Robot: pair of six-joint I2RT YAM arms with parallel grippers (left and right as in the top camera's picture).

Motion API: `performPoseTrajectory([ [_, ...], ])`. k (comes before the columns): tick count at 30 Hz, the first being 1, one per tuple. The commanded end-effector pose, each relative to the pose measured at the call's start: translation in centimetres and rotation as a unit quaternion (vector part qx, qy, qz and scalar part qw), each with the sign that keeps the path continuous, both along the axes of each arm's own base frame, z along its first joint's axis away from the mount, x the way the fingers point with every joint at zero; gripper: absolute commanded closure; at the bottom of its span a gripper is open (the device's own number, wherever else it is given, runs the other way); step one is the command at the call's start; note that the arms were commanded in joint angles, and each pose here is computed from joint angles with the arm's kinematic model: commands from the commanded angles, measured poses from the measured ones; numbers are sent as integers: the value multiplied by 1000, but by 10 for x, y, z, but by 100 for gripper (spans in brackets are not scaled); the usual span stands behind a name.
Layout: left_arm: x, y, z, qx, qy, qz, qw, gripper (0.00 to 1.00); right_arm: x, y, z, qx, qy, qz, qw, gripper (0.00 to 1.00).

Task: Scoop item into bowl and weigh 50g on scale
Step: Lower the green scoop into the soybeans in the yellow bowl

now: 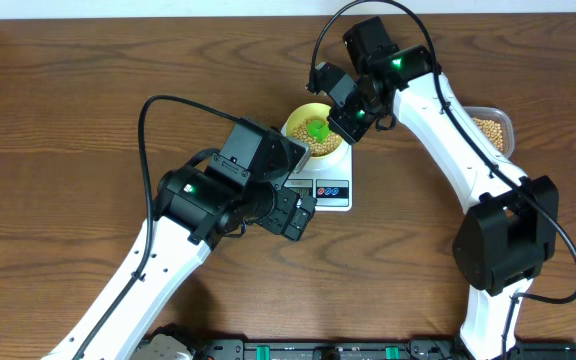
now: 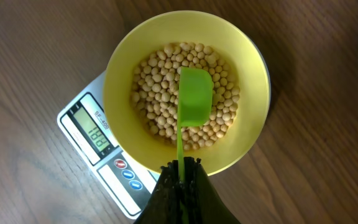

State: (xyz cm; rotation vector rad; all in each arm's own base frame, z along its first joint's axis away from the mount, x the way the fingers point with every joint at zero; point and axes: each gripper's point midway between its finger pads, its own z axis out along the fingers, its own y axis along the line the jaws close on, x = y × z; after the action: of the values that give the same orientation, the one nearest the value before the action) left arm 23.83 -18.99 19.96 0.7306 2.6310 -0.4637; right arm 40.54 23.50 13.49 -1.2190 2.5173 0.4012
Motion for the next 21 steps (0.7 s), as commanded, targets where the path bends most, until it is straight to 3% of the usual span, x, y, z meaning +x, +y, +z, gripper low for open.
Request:
performPoseTrajectory([
  [1,0,0,0,-3,2,1,1000,2,-4,1,9,8,1,-16,1000,99],
  [21,0,0,0,-3,2,1,1000,2,-14,11,12,45,48,-53,996,99],
])
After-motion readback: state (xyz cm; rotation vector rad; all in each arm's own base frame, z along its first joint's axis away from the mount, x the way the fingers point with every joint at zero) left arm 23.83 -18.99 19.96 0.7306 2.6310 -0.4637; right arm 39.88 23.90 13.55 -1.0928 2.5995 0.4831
